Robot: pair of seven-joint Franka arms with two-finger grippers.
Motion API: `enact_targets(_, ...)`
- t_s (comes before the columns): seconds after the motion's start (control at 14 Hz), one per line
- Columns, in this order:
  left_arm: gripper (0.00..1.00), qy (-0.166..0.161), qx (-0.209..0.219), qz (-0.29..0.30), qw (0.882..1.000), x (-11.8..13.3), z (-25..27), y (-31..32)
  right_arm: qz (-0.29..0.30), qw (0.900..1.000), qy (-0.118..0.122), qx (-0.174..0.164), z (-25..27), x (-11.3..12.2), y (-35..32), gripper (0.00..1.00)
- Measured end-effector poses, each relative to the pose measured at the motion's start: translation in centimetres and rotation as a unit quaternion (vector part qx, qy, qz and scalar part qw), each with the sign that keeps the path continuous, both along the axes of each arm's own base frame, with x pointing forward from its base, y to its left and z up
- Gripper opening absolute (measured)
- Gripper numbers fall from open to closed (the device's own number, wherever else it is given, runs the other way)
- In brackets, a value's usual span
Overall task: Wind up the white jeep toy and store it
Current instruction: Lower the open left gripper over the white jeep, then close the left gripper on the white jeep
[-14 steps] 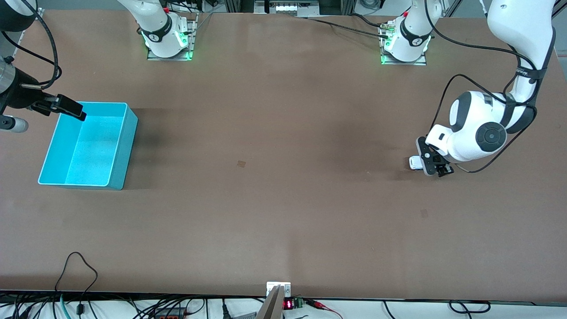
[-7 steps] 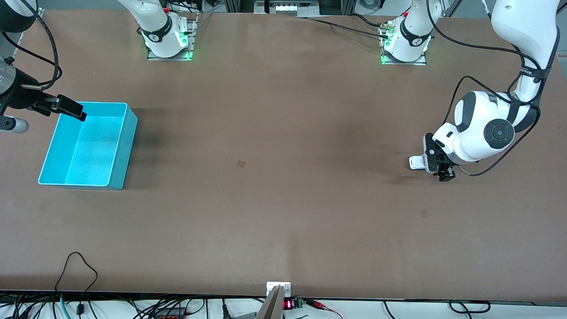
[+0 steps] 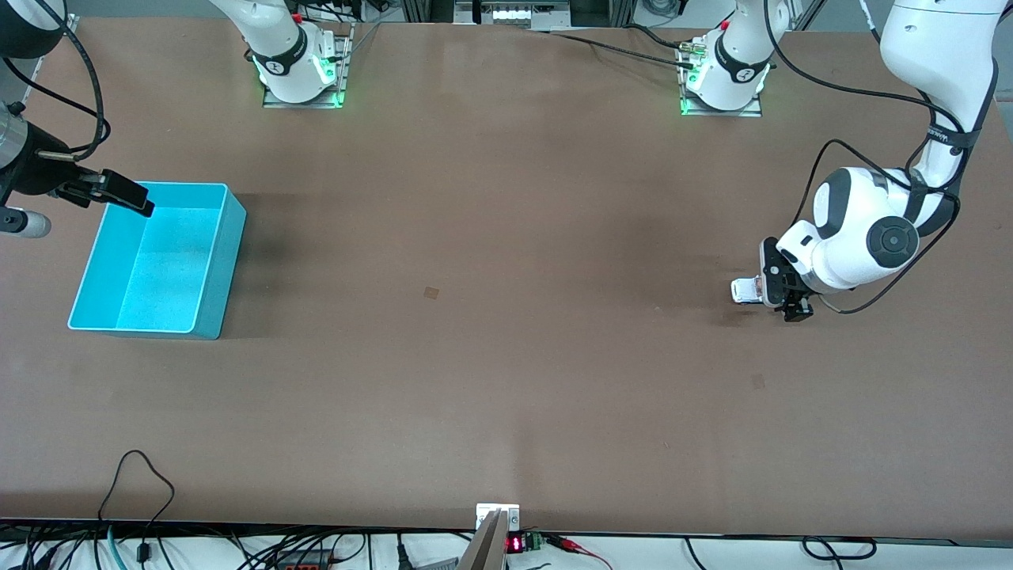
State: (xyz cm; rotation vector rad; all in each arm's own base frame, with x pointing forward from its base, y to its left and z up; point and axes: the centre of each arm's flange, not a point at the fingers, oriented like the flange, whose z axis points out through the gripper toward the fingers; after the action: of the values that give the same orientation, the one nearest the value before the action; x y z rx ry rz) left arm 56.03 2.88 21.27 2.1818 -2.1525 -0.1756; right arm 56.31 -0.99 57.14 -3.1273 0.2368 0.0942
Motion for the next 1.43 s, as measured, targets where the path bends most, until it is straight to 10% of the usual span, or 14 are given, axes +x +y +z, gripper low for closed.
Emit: enact_targets(1.43,1.00,0.001,-0.015,-0.019,1.000,-0.8,-1.8,1.1,-0.003,1.000,0.000,0.000,0.0,0.0,-0.4,1.00)
